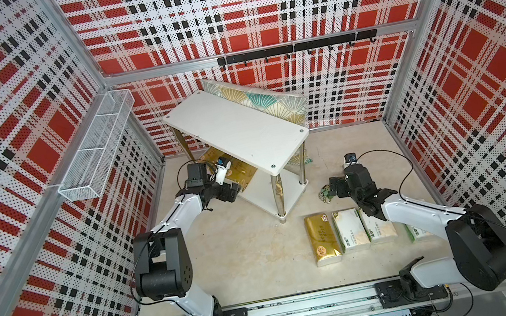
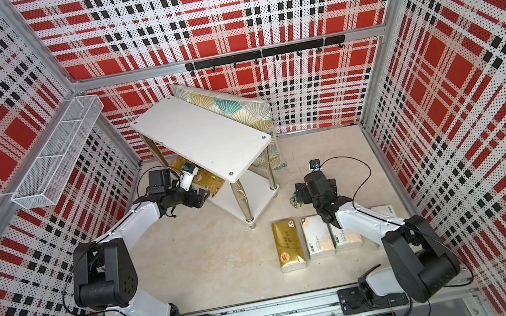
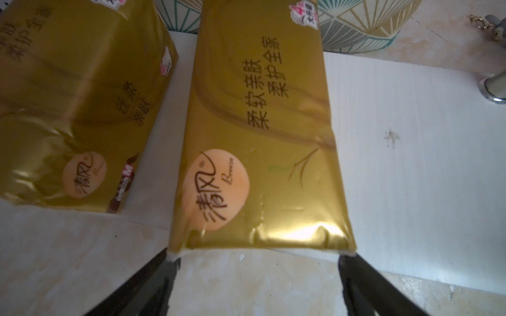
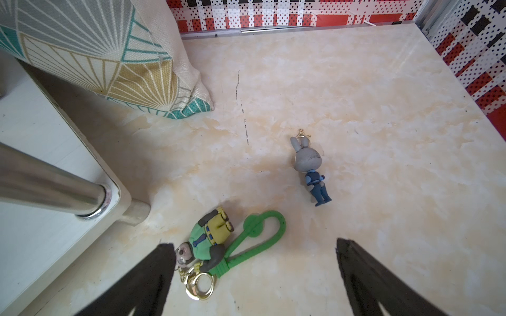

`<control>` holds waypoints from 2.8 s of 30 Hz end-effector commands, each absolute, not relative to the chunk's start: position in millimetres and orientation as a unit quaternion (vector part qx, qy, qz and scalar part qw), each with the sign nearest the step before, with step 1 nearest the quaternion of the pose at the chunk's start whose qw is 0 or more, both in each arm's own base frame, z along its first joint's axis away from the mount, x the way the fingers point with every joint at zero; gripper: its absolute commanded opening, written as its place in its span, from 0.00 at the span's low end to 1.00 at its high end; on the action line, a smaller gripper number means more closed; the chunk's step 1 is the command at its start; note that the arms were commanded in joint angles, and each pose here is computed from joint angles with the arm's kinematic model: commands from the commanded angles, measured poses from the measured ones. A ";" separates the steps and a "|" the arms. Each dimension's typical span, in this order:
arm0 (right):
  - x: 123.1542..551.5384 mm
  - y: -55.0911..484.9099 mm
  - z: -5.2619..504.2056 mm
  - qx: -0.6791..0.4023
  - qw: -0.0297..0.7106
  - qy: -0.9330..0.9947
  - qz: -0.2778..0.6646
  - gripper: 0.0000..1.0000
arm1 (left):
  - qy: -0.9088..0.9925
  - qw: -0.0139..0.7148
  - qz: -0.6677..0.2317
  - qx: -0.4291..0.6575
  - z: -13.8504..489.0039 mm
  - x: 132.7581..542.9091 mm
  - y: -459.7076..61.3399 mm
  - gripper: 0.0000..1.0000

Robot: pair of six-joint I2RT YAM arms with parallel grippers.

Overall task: Place the tissue boxes on the shelf by color
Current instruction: Pick up the box of tissues from the center of the board.

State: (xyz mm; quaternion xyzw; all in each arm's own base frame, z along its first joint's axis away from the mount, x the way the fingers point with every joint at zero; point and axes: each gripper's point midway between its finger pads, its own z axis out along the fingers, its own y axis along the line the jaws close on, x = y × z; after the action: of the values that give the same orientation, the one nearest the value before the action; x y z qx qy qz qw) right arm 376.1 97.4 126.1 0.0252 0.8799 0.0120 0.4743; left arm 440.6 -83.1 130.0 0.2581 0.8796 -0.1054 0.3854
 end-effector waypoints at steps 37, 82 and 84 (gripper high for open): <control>378.7 104.0 134.6 0.017 0.485 0.874 0.023 1.00 | 0.870 0.451 -0.068 0.188 197.7 420.0 -59.9 0.95; 372.1 98.9 124.4 0.020 0.453 0.891 0.008 1.00 | 0.911 0.379 -0.162 -0.003 128.6 207.3 -274.3 0.99; 372.5 97.9 124.3 0.020 0.453 0.891 0.006 1.00 | 0.911 0.377 -0.165 -0.004 128.8 202.2 -285.4 0.99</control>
State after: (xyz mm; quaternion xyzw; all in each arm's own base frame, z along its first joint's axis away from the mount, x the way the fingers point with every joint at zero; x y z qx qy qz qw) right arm 367.0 96.7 113.6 0.0162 0.8956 0.0076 0.4446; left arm 201.3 -274.2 116.4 0.0302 0.9184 -0.1537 0.3633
